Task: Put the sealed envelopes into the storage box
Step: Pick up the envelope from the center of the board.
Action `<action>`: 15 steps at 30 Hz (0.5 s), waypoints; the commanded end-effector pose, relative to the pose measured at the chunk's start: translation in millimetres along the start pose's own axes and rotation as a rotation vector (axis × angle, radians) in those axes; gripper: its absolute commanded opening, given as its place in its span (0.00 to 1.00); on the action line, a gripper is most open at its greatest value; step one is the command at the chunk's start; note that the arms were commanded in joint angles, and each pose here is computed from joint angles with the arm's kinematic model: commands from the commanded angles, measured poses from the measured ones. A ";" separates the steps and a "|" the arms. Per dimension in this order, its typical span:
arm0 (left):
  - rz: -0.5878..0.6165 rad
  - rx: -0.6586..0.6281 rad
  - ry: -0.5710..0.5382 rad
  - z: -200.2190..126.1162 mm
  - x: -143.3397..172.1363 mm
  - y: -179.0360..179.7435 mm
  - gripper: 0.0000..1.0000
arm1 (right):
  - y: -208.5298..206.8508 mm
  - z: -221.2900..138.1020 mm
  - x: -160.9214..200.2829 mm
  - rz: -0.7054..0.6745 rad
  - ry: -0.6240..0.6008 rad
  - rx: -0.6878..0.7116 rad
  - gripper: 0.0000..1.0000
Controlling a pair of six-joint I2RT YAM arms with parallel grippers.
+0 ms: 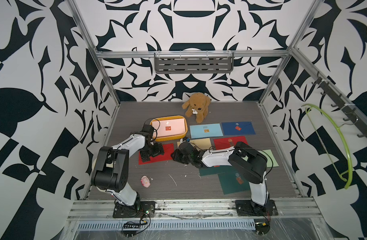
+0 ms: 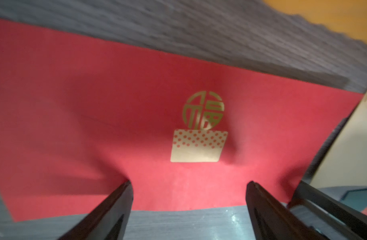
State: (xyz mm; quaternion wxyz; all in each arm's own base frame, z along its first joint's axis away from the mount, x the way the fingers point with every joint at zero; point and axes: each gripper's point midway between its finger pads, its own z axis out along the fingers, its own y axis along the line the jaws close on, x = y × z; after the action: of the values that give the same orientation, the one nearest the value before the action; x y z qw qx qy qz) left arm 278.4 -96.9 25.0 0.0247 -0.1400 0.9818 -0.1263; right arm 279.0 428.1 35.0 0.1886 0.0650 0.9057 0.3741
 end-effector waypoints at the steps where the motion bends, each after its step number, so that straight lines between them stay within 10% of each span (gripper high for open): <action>1: -0.041 0.079 0.107 16.6 23.1 -3.6 0.92 | 31.8 -12.0 -10.2 -0.005 -0.038 -0.081 0.33; 15: -0.066 0.068 0.110 17.3 22.4 0.6 0.92 | 8.0 -12.2 0.8 0.019 -0.014 -0.006 0.46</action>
State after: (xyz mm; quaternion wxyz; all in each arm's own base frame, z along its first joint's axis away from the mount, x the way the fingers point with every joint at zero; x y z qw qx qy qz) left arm 280.0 -101.0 27.8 0.0192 -0.1576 0.9746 -0.1578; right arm 276.2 428.8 35.8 0.1850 0.0733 0.9033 0.3801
